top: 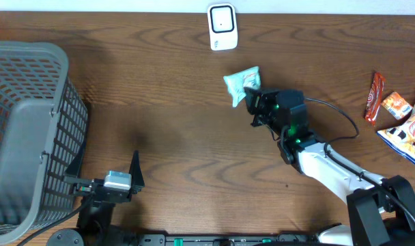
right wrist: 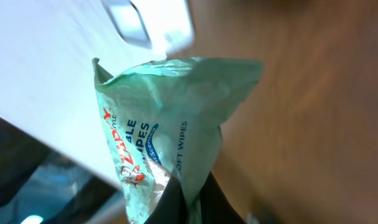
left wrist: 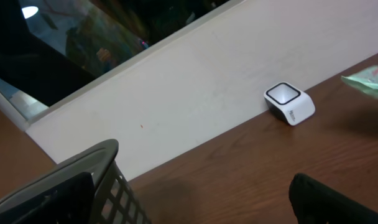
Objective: Scan the item barcode
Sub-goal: 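Raise the light blue packet over the scanner, presenting its label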
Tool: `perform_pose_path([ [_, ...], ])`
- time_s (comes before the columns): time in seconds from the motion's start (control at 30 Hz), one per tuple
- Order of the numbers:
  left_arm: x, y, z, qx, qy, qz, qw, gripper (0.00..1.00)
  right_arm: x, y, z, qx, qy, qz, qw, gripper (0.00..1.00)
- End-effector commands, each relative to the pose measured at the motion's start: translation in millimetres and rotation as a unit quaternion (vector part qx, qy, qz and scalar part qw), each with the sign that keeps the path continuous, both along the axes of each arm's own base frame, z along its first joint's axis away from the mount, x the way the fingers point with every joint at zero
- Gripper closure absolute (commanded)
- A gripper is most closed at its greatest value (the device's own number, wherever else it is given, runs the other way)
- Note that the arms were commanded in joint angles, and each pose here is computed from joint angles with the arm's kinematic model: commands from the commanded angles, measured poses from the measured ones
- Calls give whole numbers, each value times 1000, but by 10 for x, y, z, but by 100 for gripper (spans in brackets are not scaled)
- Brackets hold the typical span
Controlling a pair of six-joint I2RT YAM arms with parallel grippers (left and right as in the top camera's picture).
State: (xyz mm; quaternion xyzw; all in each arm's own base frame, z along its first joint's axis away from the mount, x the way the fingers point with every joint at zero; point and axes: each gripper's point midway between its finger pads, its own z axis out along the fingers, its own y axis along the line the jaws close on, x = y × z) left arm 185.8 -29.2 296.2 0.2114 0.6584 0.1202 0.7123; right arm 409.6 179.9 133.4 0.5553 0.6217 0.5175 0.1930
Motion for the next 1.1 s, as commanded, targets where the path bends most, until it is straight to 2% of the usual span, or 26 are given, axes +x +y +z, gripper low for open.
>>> perform_pose_path([
  [0.0,-16,18,35,1,-7,4,1000,0,443,-220,398,-120,-93,-64,986,99],
  [0.1,-16,18,35,1,-7,4,1000,0,742,-119,588,-185,-128,-40,974,99],
  [0.33,-16,18,35,1,-7,4,1000,0,1471,33,740,-292,-145,-25,945,98],
  [0.67,-16,18,35,1,-7,4,1000,0,2374,329,442,-307,-150,-32,939,98],
  [0.87,-16,18,35,1,-7,4,1000,0,2715,443,174,-298,-158,-44,940,98],
  [1.07,-16,18,35,1,-7,4,1000,0,2753,377,58,-313,-148,-60,936,98],
])
